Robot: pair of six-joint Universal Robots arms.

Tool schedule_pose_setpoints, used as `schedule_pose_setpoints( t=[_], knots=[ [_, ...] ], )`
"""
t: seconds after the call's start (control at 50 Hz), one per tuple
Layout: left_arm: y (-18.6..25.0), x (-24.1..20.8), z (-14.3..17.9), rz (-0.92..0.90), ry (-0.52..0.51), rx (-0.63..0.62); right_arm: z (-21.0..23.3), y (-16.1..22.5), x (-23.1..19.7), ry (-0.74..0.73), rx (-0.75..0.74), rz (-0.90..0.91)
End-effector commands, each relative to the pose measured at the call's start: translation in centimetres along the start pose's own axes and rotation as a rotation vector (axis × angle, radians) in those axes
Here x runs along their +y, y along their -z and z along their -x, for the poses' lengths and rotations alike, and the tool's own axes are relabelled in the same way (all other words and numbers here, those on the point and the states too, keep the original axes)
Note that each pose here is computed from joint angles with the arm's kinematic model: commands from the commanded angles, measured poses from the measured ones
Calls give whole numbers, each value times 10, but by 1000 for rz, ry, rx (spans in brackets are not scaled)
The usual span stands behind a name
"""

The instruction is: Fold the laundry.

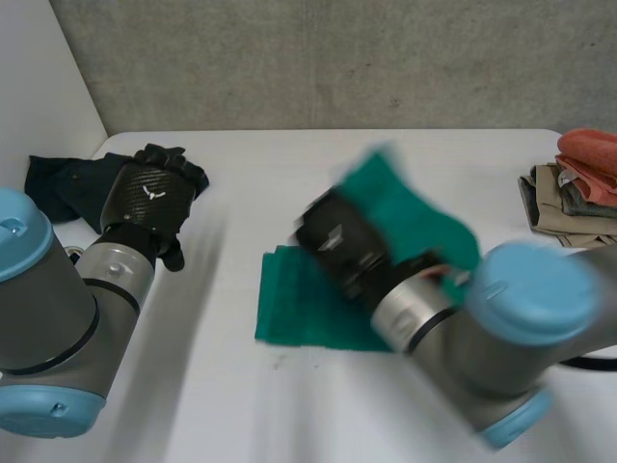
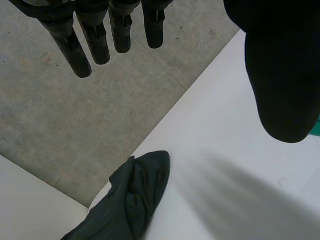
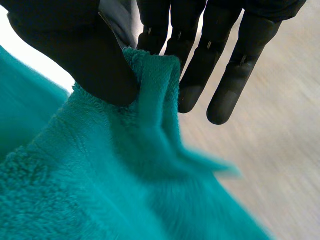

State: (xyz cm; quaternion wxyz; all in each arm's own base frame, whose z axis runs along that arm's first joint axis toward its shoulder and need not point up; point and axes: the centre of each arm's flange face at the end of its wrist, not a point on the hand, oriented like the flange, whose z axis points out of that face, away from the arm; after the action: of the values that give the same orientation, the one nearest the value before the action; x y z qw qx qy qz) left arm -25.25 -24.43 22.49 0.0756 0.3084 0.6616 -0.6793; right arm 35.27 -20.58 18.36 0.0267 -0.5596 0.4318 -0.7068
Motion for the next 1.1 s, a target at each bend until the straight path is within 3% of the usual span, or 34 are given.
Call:
schedule_pose_setpoints(
  t=[0.02, 0.18, 0.28, 0.36, 0.48, 0.58, 0.72, 0.88, 1.0, 1.1],
  knots=[
    [0, 2, -3, 4, 0, 7, 82, -2, -3, 13, -213, -30],
    [-4, -10, -8, -39, 29, 18, 48, 4, -2, -87, -102, 62],
    [-6, -22, -24, -78, 29, 55, -8, 29, 37, -323, 28, 310],
    [-5, -27, -36, -96, 27, 88, -7, 51, 59, -443, -2, 460],
    [-1, -27, -47, -98, 23, 118, -18, 70, 100, -478, 56, 604],
    [1, -25, -50, -91, 21, 127, -34, 79, 124, -421, 93, 672],
    [4, -25, -49, -88, 21, 125, -54, 60, 116, -259, 153, 593],
    [11, -35, -35, -112, 28, 94, -11, 12, 5, -138, 83, 172],
    [5, -30, -18, -94, 43, 43, 50, 3, -10, -145, -84, 59],
    [0, -31, -13, -95, 110, 29, 57, 0, -12, -247, -130, 41]
  ],
)
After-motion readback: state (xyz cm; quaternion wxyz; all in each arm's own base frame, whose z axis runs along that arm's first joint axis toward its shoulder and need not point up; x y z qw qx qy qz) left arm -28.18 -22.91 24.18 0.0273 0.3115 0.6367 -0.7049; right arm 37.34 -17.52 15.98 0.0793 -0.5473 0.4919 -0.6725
